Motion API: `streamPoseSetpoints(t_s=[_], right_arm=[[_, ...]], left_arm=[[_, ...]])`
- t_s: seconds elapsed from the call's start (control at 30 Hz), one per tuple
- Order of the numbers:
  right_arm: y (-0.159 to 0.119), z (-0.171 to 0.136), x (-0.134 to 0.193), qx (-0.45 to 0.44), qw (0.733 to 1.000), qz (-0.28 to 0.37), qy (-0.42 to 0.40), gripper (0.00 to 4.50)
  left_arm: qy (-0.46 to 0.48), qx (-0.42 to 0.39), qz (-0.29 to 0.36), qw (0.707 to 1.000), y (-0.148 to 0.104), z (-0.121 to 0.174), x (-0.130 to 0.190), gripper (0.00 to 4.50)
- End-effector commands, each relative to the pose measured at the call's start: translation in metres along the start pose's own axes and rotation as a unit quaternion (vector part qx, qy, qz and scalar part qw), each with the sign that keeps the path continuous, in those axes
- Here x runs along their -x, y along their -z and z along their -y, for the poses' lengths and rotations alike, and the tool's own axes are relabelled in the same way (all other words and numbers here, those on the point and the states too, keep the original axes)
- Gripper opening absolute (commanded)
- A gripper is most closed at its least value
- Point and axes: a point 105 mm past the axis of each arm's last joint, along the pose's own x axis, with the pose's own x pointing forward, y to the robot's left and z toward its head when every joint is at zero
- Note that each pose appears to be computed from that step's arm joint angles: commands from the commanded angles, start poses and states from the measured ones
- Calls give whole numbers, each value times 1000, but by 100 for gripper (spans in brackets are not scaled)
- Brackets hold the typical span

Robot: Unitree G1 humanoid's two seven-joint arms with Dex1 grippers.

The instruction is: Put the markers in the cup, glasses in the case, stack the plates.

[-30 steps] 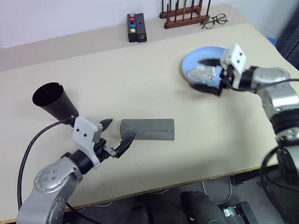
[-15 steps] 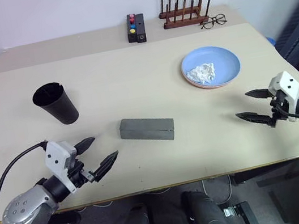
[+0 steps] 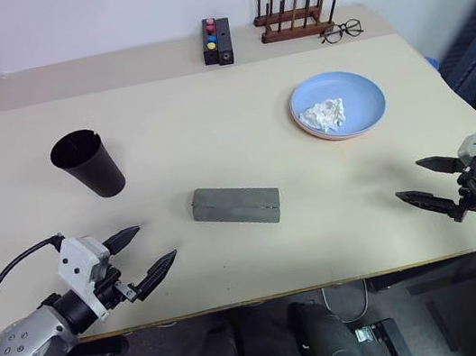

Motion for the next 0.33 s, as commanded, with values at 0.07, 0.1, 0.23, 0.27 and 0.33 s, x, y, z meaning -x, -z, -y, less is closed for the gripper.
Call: streamPoseSetpoints(t_s=[0.07,0.1,0.23,0.27,0.33], right_arm=[[-18,3,7,30,999,16,0,444],[-17,1,7,31,999,17,-3,444],[-15,-6,6,26,999,19,-15,444],[-17,-7,3,26,999,23,-16,444],[-23,-10,0,27,999,33,-17,444]], left_arm=[[18,-13,5,1000,-8,4,0,450],[22,-13,1,1000,-6,7,0,450],[25,-6,3,1000,-7,13,1,450],[24,-6,2,1000,-7,12,2,450],[27,-7,1,1000,-9,13,3,450]])
